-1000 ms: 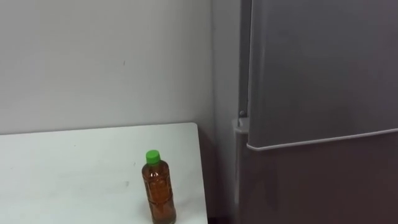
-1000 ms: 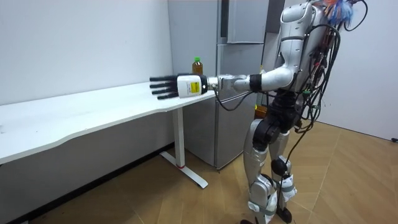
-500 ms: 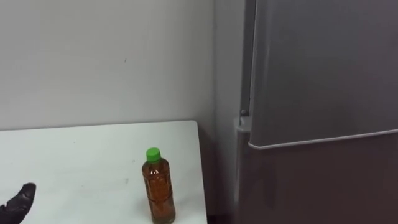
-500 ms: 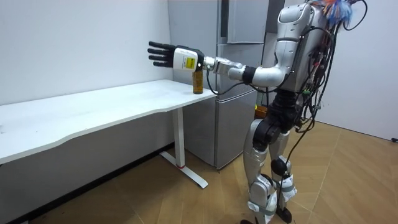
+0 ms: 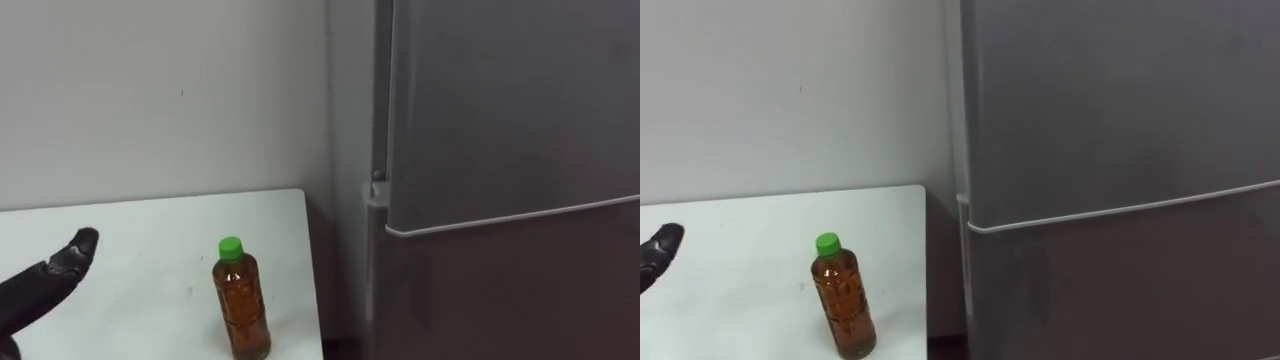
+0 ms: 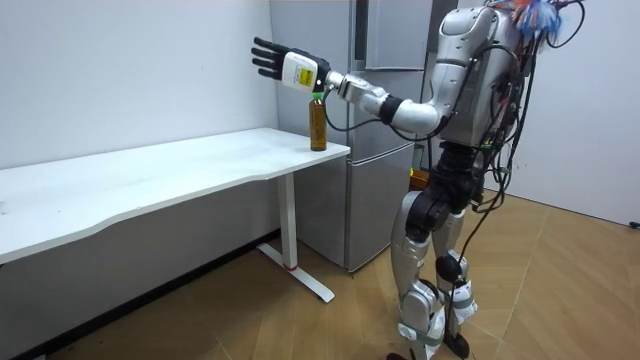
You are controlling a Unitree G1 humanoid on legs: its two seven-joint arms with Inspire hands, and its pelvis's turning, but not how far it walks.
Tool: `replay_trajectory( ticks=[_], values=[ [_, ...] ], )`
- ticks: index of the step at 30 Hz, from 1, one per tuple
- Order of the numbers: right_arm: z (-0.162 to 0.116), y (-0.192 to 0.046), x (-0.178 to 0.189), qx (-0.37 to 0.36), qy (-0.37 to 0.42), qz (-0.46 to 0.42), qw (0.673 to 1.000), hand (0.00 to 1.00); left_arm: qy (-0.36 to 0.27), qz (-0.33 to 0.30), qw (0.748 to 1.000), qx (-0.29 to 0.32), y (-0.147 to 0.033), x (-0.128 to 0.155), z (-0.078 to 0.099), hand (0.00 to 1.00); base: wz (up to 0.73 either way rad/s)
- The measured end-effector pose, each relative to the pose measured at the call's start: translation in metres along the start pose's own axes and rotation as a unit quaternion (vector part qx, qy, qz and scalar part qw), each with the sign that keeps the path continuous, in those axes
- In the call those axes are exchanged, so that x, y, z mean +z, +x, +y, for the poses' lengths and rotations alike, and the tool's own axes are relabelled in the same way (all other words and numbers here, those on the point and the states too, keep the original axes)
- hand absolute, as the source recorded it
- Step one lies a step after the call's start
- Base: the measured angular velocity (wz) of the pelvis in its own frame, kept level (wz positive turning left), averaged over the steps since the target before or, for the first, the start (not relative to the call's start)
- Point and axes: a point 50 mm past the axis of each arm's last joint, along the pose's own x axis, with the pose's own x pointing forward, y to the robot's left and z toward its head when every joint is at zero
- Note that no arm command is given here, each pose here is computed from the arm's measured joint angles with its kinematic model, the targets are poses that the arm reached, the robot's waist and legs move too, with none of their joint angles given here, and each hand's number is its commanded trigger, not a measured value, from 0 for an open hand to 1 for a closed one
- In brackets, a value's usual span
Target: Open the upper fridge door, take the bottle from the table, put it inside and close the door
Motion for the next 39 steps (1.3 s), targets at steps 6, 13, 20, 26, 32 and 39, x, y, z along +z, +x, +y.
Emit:
replay_trajectory(
  ticks=[6,13,20,26,32,39],
  values=[
    [0.004,0.002,0.004,0.005,-0.005,0.001,1.000,0.00,-0.019,-0.008,0.998,-0.053,0.007,0.005,-0.021,0.00,-0.02],
    [0.008,0.004,0.007,0.010,-0.009,0.017,1.000,0.00,-0.065,0.013,0.992,-0.106,0.008,0.010,-0.043,0.00,-0.05],
    [0.011,0.006,0.012,0.020,-0.025,0.021,0.999,0.00,-0.068,0.034,0.979,-0.189,0.003,0.007,-0.065,0.00,0.00],
    [0.014,0.007,0.014,0.030,-0.034,0.019,0.999,0.00,-0.074,0.046,0.964,-0.252,-0.003,0.004,-0.082,0.00,-0.03],
    [0.016,0.008,0.018,0.035,-0.044,0.017,0.998,0.00,-0.097,0.050,0.952,-0.286,-0.004,0.008,-0.097,0.00,0.00],
    [0.017,0.007,0.017,0.036,-0.021,0.021,0.999,0.00,-0.119,0.049,0.939,-0.319,-0.005,0.013,-0.112,0.00,0.02]
  ],
)
